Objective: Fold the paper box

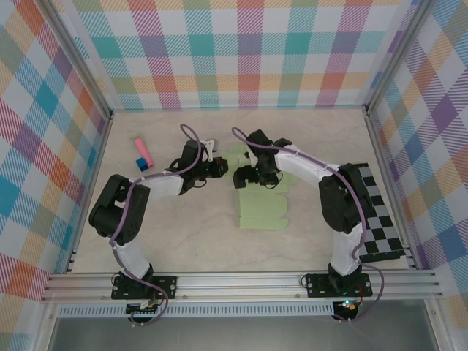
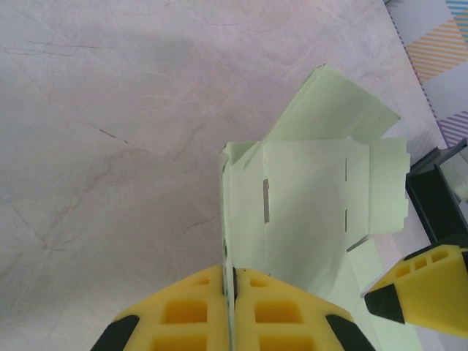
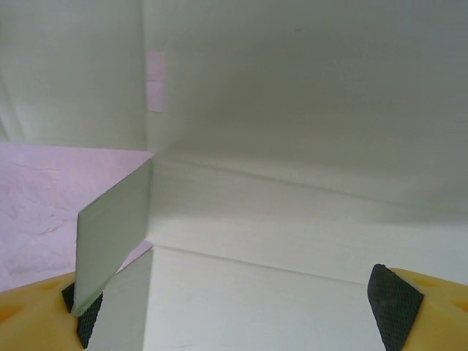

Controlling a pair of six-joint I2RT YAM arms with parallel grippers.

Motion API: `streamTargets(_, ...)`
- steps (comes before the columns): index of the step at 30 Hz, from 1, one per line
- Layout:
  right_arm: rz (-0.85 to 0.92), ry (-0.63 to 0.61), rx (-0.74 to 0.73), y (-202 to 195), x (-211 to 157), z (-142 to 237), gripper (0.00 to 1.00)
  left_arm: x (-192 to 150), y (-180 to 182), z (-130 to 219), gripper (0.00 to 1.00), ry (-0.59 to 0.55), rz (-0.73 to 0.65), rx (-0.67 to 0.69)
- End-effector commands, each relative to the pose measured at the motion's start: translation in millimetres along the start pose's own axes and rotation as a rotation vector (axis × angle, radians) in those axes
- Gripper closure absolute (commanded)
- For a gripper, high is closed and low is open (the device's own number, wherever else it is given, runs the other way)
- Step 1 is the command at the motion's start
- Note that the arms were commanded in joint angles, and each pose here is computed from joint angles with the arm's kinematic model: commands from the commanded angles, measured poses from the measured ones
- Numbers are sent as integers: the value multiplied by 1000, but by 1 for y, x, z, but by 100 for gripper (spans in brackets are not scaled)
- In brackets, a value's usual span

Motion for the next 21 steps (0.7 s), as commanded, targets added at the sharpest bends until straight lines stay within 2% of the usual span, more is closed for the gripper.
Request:
streamTargets(1,-38,18,-53,-9,0,2,5,-4,-2,-5,100,5,-15,-17)
streamTargets(12,-79,79,-130,-25,-12,-29,11,-14,8,-11,100,21,-47,2)
streamTargets(21,-136,81,-224,-35,-16,-44,11,-18,12,-15,100,26,-24,-5)
Point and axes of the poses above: each hand's point on the last joint's axis, 136 mm out from that joint toward the fingers, its own z axis back along the fingers, its own y axis along the line the jaws close on, x = y × z, the point moved 10 cm from there along z, back along the fingers, and after that the axes turned 5 degrees about z, right-handed, at the moved point
